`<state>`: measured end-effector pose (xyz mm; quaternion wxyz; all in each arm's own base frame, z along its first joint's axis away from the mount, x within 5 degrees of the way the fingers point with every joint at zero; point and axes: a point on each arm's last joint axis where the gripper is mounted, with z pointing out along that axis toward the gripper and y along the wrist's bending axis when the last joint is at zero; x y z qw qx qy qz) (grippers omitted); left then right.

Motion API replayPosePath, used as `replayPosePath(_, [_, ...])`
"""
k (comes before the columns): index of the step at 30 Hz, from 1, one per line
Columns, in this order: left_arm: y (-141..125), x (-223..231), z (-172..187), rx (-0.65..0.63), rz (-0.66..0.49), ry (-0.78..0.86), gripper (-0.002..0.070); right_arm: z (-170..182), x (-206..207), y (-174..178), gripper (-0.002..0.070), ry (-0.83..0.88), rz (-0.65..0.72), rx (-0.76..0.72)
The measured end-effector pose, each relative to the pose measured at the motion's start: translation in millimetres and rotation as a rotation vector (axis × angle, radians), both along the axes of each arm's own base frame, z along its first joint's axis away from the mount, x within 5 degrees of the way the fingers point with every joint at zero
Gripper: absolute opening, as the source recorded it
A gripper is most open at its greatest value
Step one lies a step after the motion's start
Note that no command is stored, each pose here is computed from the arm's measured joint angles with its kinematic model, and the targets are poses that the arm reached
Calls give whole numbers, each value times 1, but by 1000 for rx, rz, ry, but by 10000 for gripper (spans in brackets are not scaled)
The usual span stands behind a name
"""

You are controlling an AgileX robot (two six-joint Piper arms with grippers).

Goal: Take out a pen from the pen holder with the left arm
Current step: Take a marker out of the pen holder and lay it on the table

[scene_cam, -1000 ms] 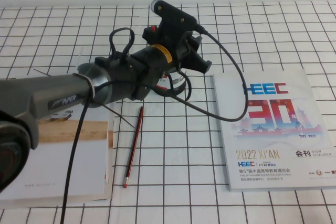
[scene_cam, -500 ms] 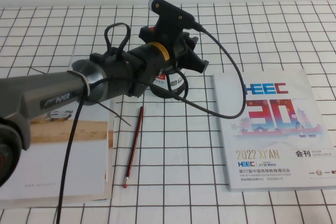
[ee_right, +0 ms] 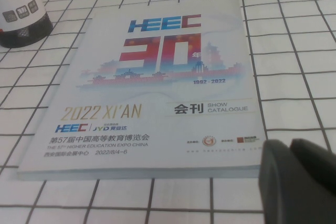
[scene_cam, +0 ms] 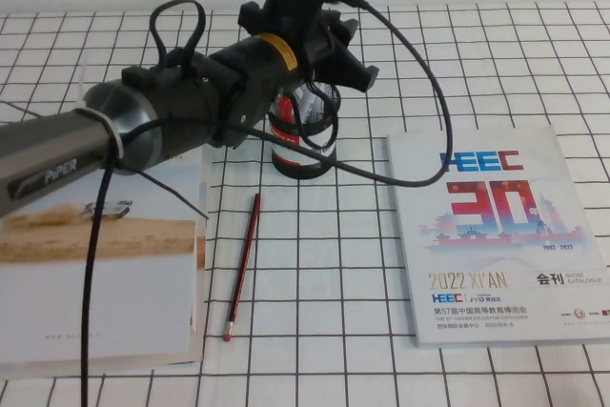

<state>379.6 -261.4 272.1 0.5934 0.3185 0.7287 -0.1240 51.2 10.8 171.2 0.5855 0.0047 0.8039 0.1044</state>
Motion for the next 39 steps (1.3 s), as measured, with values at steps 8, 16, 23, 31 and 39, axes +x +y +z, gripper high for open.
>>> replayPosePath(8, [4,-5,13,-2,5,-2,109,0,0,0,-15,0,0,0])
replayPosePath(16, [20,-31,68,-25,13,-35,109,0,0,0,-15,0,0,0])
replayPosePath(23, [32,-63,106,-13,5,-21,109,0,0,0,-15,0,0,0])
replayPosePath(31, [42,-98,116,75,-2,164,109,0,0,0,-15,0,0,0])
replayPosePath(39, [46,-112,80,196,45,572,109,0,0,0,-15,0,0,0])
